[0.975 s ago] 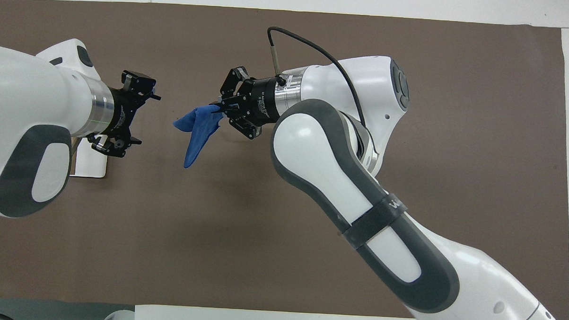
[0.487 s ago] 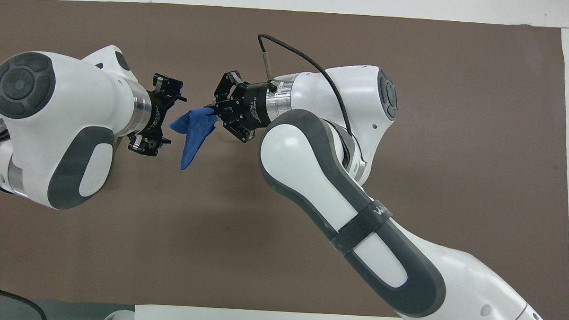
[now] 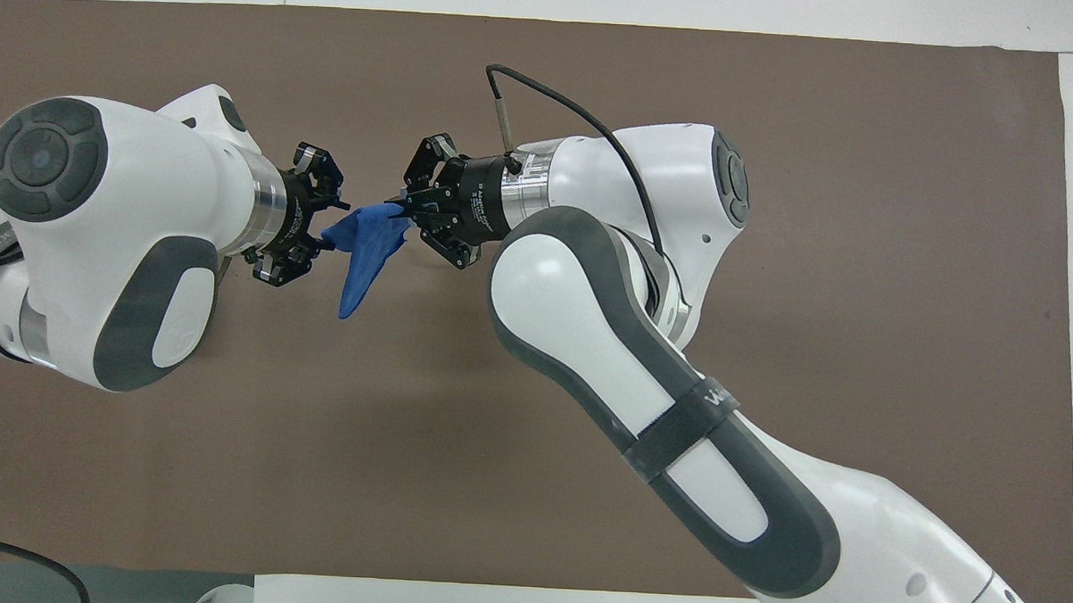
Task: Right arm passes towel to left arm to hang
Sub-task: 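Close the left gripper on the towel held by the right gripper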
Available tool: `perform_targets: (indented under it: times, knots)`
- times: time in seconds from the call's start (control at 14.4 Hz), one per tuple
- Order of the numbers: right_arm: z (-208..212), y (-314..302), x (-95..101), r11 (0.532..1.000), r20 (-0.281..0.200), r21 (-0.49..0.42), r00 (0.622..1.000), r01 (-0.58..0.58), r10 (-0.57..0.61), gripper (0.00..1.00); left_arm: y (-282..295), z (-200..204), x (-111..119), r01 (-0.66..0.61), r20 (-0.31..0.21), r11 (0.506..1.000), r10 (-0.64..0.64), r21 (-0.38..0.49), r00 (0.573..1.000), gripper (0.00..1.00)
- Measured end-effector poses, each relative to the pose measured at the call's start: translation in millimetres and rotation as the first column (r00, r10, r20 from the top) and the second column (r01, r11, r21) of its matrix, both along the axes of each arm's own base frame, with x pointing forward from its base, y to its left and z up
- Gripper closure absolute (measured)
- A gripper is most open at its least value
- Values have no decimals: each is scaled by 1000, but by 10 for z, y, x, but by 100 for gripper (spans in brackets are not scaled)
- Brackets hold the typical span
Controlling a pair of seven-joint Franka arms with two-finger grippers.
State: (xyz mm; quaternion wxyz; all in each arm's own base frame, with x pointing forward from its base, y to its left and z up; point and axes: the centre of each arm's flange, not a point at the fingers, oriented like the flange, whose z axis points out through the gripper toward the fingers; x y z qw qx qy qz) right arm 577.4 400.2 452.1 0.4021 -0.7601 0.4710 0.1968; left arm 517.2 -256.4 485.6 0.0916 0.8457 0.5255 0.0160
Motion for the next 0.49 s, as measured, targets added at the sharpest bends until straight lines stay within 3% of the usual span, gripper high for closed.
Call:
perform_targets:
  times: [0.21, 0.49]
  knots:
    - [0, 0, 0, 1000, 0, 0, 1000, 0, 0, 96, 0, -3, 3, 0, 2, 1000, 0, -1, 1000, 98]
    - [0, 0, 0, 1000, 0, 0, 1000, 0, 0, 92, 3, -7, 5, -1, 1, 1000, 1, -1, 1000, 98]
